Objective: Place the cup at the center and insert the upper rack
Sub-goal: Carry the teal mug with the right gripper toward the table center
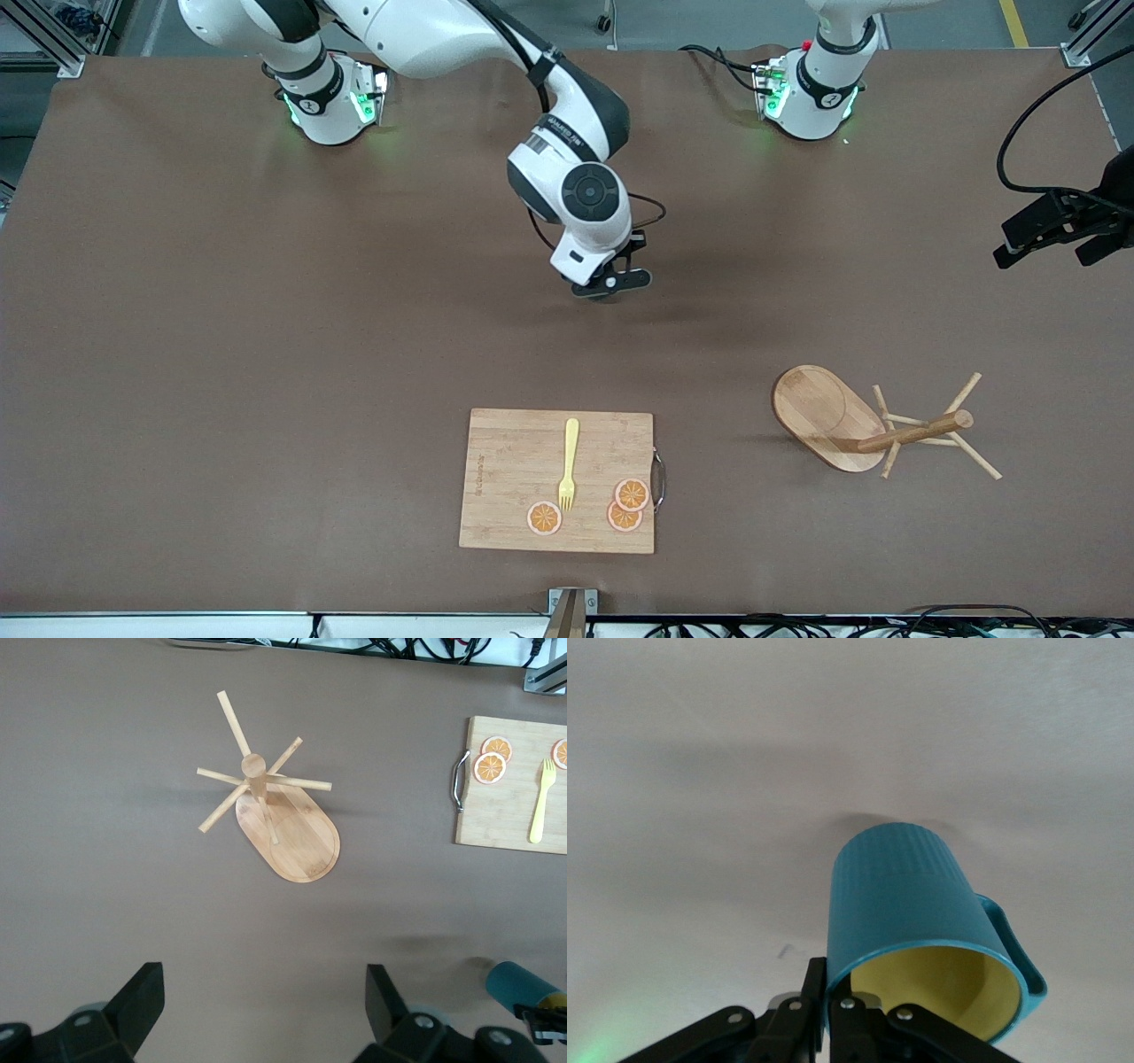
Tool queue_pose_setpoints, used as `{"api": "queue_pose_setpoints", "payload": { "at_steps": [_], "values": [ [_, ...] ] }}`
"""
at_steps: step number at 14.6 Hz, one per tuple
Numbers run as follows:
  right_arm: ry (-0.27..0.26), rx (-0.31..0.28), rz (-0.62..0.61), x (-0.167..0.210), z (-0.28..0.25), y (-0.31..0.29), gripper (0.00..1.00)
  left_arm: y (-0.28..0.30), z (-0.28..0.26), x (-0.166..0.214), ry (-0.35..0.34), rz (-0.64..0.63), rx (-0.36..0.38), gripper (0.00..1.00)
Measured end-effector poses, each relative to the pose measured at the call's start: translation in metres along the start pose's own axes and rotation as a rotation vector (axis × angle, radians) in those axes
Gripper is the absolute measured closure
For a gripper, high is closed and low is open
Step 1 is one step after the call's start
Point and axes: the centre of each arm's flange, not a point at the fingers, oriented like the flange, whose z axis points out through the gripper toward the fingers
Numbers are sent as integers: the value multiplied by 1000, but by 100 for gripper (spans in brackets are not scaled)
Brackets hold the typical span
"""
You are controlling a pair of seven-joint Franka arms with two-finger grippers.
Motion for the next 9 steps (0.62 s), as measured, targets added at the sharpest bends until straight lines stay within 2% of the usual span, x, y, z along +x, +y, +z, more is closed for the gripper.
{"api": "queue_pose_setpoints", "payload": {
  "at_steps": [3, 9],
  "values": [
    [26, 19, 2, 7, 11, -5, 95, 0, 0, 0, 0, 0, 0, 0],
    [37, 25, 2, 12, 25, -8, 95, 0, 0, 0, 0, 0, 0, 0]
  ]
}}
